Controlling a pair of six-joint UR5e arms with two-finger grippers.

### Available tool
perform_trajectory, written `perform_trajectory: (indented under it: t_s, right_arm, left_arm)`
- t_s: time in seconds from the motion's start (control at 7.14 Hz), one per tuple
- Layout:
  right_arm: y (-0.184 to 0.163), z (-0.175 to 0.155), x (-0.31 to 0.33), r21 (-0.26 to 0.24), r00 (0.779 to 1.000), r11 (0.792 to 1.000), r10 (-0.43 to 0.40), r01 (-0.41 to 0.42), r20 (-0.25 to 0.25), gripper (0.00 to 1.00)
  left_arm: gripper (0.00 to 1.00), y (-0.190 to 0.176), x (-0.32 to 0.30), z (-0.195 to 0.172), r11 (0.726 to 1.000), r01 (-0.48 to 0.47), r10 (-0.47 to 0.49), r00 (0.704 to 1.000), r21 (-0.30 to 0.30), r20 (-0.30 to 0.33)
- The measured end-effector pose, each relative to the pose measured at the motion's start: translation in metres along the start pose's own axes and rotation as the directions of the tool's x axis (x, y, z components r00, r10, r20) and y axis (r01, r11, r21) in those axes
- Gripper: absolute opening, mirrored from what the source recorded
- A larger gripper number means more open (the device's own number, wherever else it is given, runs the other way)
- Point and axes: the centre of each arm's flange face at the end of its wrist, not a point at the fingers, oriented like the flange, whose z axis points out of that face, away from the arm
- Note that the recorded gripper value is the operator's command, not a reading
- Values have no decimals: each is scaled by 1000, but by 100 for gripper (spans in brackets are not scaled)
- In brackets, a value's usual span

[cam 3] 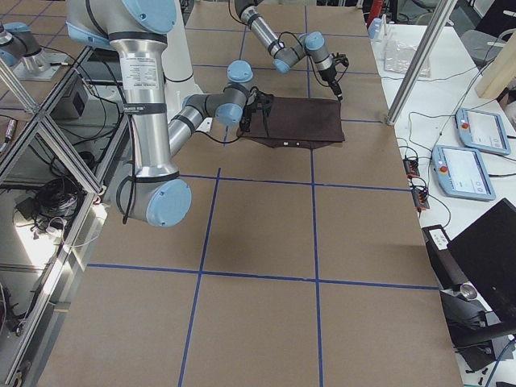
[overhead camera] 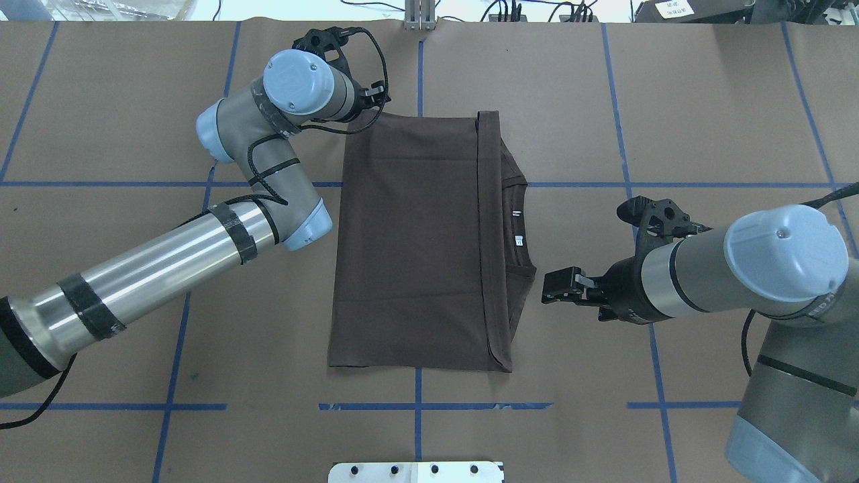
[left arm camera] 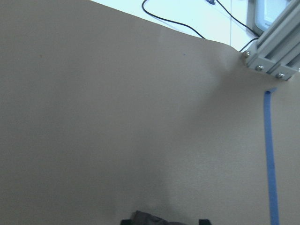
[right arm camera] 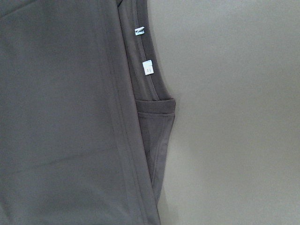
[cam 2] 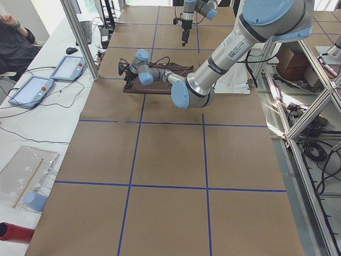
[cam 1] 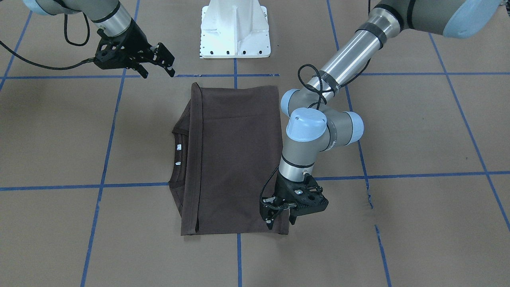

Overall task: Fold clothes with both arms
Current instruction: 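Release the right gripper and move it to the shirt's side edge nearest it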

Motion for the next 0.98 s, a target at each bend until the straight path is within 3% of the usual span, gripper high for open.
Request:
perform_trajectory:
  t_s: [0.42, 0.7, 0.98]
  right_arm:
    - [-14, 40, -39, 10, 989, 999, -44, 46, -139, 100]
    - [4, 79, -83, -12, 959, 991, -134, 135, -249, 100]
    - [33, 107, -115, -42, 923, 982, -186, 183, -336, 100]
  left_arm:
    - [100, 24, -8, -77, 996, -45, 47, 999, -82, 17]
    - [100, 56, 2, -129, 990, -68, 70, 997, -120, 14]
    - [100, 78, -7, -152, 987, -81, 82, 997, -140, 0]
